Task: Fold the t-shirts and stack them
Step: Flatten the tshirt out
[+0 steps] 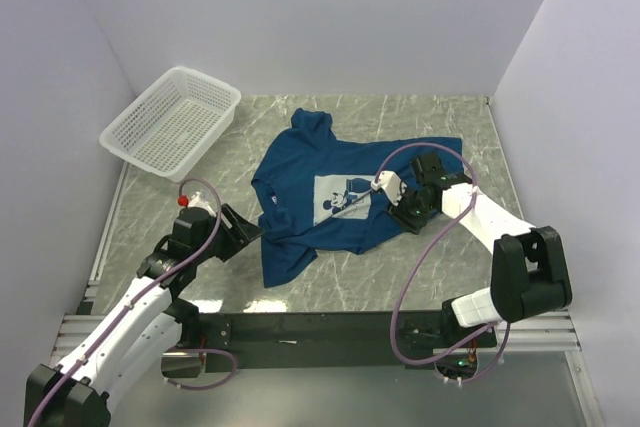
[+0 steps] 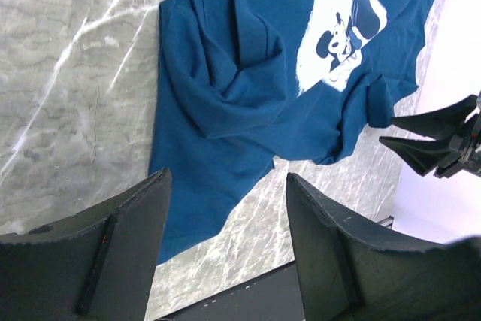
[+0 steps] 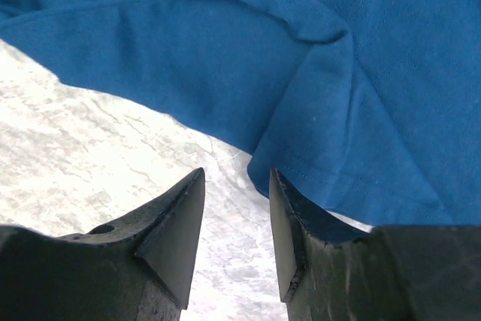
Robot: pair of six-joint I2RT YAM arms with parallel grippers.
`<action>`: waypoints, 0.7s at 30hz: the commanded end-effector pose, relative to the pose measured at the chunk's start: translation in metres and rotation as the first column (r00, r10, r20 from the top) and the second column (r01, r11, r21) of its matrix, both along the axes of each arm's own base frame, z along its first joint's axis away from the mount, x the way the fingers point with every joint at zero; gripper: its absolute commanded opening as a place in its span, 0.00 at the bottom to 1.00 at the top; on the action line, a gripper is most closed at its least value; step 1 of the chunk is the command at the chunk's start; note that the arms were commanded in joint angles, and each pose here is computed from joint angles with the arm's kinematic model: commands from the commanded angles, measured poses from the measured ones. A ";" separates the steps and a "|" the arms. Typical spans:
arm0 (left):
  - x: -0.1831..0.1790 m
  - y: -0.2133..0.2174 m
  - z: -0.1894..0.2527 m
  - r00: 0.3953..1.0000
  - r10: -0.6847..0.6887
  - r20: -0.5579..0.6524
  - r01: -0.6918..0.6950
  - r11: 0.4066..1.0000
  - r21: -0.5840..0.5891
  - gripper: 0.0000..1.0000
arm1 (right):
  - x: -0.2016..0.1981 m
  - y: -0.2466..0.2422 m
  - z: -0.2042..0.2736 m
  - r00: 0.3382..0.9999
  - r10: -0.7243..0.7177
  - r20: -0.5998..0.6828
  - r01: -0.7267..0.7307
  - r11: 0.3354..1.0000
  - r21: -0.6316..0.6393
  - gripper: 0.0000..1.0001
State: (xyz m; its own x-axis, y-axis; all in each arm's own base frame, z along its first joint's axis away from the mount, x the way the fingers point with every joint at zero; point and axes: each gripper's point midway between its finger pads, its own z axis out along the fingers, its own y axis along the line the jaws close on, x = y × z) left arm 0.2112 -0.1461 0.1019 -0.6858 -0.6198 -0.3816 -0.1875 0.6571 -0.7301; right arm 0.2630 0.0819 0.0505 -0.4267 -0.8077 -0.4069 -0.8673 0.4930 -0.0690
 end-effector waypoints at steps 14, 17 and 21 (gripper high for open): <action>-0.001 -0.007 0.003 0.999 -0.030 0.027 0.031 0.999 -0.038 0.68 | 0.039 -0.012 -0.024 0.988 -0.150 0.033 0.153 0.984 -0.096 0.43; -0.002 -0.007 0.001 0.999 -0.030 0.023 0.031 0.999 -0.039 0.68 | 0.041 -0.016 -0.025 0.986 -0.164 0.042 0.168 0.980 -0.109 0.34; -0.002 -0.007 0.001 0.999 -0.031 0.023 0.032 0.999 -0.038 0.68 | 0.045 -0.015 -0.006 0.983 -0.163 0.086 0.171 0.981 -0.091 0.23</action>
State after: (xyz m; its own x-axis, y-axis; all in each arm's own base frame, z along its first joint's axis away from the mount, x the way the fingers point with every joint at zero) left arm 0.2065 -0.1483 0.0950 -0.6995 -0.6141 -0.3655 -0.1867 0.6507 -0.7360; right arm 0.2854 0.0645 0.0172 -0.5552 -0.7733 -0.3062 -0.7865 0.6079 -0.1091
